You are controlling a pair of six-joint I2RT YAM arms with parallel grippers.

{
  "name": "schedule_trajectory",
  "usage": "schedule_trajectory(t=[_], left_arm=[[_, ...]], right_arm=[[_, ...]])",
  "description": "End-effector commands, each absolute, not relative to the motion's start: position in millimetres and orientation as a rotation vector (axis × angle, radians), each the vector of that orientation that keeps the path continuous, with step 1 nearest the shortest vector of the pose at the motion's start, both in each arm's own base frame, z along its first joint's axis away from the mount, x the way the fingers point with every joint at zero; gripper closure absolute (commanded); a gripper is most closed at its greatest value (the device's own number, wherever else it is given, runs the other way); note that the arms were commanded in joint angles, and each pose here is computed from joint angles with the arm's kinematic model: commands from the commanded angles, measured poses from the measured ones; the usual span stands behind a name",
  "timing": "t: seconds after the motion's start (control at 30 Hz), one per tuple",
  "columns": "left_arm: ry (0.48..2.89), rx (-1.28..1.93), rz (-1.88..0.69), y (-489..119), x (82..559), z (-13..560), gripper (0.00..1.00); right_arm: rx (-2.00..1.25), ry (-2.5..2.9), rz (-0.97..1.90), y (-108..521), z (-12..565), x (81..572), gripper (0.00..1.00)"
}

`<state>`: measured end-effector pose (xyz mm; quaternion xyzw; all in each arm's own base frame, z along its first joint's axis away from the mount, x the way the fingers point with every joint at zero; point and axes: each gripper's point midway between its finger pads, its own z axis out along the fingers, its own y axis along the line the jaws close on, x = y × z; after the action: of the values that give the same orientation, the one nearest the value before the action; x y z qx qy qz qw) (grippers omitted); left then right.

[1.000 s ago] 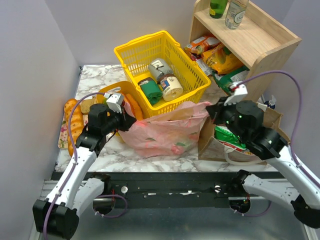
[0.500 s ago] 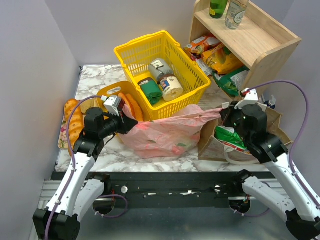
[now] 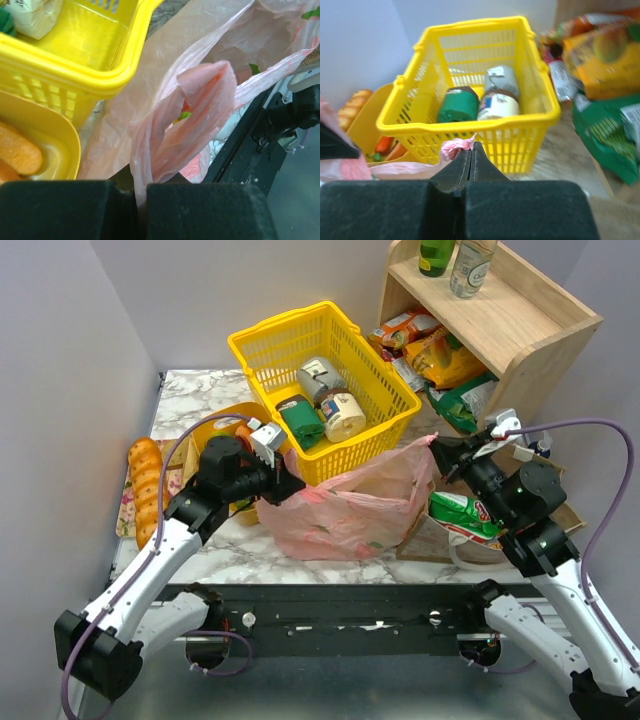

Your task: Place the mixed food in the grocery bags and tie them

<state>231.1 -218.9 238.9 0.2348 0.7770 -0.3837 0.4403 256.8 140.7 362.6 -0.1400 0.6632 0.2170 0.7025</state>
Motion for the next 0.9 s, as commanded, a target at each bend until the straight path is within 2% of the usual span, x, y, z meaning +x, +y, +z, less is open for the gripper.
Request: schedule_trajectory(t=[0.0,0.17,0.37,0.63,0.77,0.83,0.87], left_arm=[[1.898,0.673,-0.965,-233,234,246,1.00],[1.925,0.682,-0.858,-225,247,241,1.00],[2.003,0.563,-0.528,-175,274,236,1.00],[2.095,0.322,-0.363,-107,298,203,1.00],[2.090,0.351,-0.365,-108,301,204,1.00],[2.063,0.404,-0.432,-119,298,208,1.00],[2.051,0.416,-0.450,-122,297,209,1.00]], right_arm=[[-0.464,1.267,0.529,164,400,253,0.99],[-0.572,1.247,0.612,187,405,251,0.99],[-0.574,1.357,0.707,199,403,252,0.99],[-0.200,1.534,0.456,134,369,273,0.99],[-0.352,1.538,0.466,146,357,264,0.99],[-0.510,1.506,0.537,166,356,251,0.90],[-0.560,1.493,0.574,173,357,245,0.79]])
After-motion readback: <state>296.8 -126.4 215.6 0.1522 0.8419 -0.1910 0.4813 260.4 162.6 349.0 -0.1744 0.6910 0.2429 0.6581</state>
